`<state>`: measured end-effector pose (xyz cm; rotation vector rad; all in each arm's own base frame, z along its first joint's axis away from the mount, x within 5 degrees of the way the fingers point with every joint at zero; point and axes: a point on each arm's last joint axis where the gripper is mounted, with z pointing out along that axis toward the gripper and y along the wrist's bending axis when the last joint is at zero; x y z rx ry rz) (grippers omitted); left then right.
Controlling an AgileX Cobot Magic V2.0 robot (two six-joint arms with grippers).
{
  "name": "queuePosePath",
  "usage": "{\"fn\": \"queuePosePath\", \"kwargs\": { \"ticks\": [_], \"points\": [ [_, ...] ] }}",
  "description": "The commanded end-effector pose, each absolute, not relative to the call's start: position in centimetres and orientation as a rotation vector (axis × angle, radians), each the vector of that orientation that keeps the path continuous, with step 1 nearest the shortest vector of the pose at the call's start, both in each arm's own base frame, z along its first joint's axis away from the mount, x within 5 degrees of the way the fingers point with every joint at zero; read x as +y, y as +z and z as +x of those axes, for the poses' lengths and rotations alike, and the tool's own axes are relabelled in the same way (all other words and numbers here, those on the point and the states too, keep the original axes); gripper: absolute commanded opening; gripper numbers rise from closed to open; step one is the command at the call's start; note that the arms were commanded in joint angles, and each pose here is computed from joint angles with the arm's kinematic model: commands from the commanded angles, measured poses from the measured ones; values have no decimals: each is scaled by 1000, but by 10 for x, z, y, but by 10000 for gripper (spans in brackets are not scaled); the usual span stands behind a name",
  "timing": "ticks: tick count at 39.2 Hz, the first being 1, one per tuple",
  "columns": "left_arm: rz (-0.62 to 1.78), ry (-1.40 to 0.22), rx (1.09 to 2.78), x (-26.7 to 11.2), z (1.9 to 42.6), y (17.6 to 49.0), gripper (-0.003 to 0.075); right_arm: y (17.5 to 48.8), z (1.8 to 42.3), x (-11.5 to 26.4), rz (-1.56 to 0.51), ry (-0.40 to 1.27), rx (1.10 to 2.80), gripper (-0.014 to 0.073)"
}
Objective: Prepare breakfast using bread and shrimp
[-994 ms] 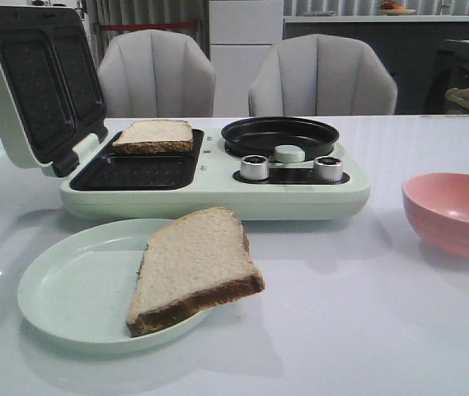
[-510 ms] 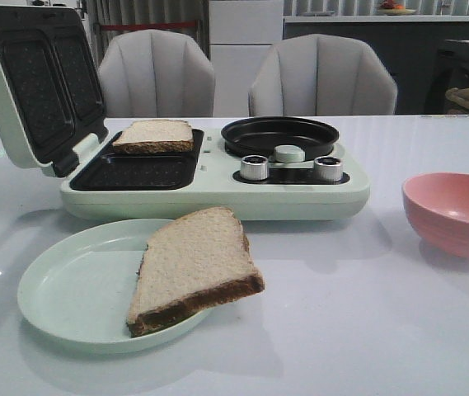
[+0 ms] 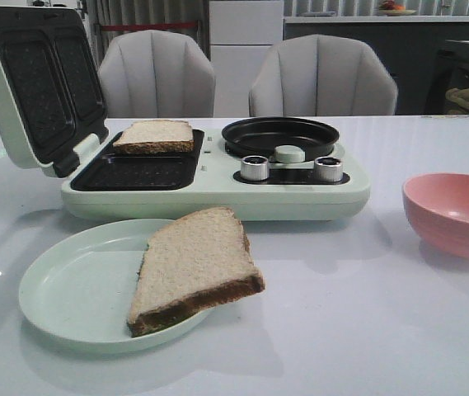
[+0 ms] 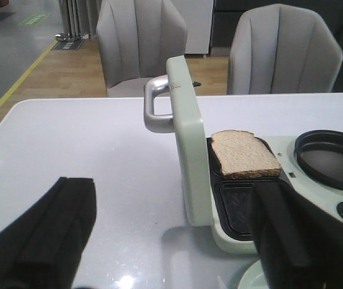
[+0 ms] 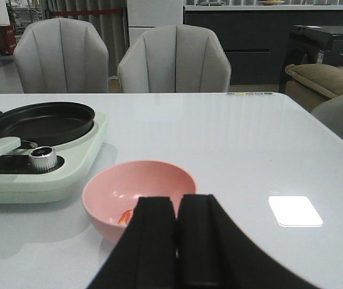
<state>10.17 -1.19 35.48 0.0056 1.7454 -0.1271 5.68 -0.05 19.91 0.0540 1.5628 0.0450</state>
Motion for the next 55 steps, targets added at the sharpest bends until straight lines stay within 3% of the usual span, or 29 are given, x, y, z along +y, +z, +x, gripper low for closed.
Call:
{"fn": "queuePosePath", "kwargs": {
  "ticks": [1,15,22,42,49,55],
  "points": [
    [-13,-198,1633,-8,82,361,566,213,54,0,35,31,1448,140],
    [-43,-195,1490,13,24,329,566,213,54,0,35,31,1448,140],
    [54,-93,1575,16,25,308,566,213,54,0,35,31,1448,140],
    [157,-161,1591,10,32,296,566,214,54,0,33,32,1432,140],
    [157,-161,1591,10,32,296,566,237,48,1,38,68,1250,140],
    [157,-161,1591,10,32,296,566,275,45,0,22,35,1271,140]
  ]
}}
